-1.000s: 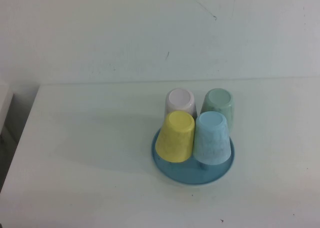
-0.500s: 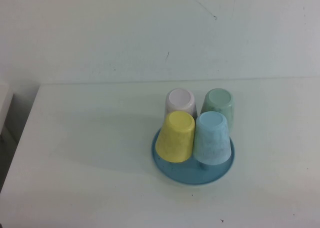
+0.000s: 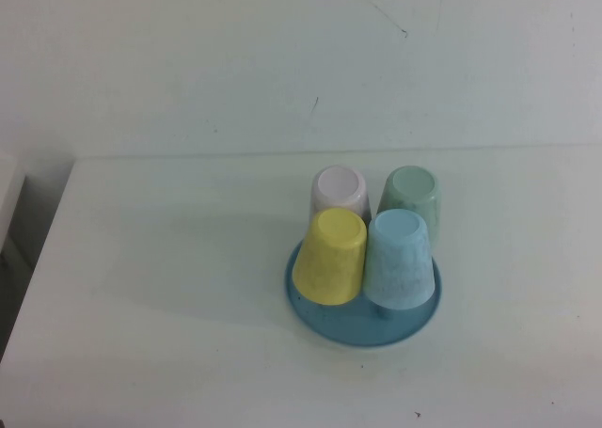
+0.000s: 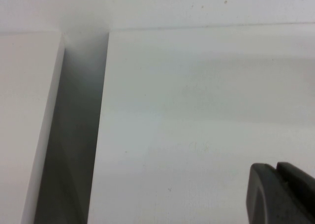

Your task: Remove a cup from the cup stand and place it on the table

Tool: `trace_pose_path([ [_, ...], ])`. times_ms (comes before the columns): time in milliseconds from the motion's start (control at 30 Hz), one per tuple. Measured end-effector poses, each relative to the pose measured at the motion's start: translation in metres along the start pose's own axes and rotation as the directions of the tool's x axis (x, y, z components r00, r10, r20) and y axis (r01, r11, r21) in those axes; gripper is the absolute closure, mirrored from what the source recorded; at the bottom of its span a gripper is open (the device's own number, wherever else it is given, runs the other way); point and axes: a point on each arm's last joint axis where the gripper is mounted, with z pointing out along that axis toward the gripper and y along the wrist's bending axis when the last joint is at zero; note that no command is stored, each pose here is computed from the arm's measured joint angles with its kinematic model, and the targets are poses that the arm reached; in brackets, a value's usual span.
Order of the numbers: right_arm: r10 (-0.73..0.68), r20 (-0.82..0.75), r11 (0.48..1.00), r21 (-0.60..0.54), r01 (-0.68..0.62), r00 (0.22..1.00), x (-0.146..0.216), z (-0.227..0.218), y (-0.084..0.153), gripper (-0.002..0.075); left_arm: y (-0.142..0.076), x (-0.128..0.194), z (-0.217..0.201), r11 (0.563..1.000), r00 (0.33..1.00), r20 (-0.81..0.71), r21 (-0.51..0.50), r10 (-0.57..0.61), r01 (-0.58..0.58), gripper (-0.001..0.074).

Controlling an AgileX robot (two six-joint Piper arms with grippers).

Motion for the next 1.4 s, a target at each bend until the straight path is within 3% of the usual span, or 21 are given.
trace_pose_path([
  [1400, 0.020, 0.000, 1.000, 0.000, -0.020, 1.000, 0.0000, 0.0000, 0.0000, 0.0729, 0.0000, 0.0000, 0.0000, 1.000, 1.000, 0.000, 0.000, 0.000, 0.000, 0.0737],
])
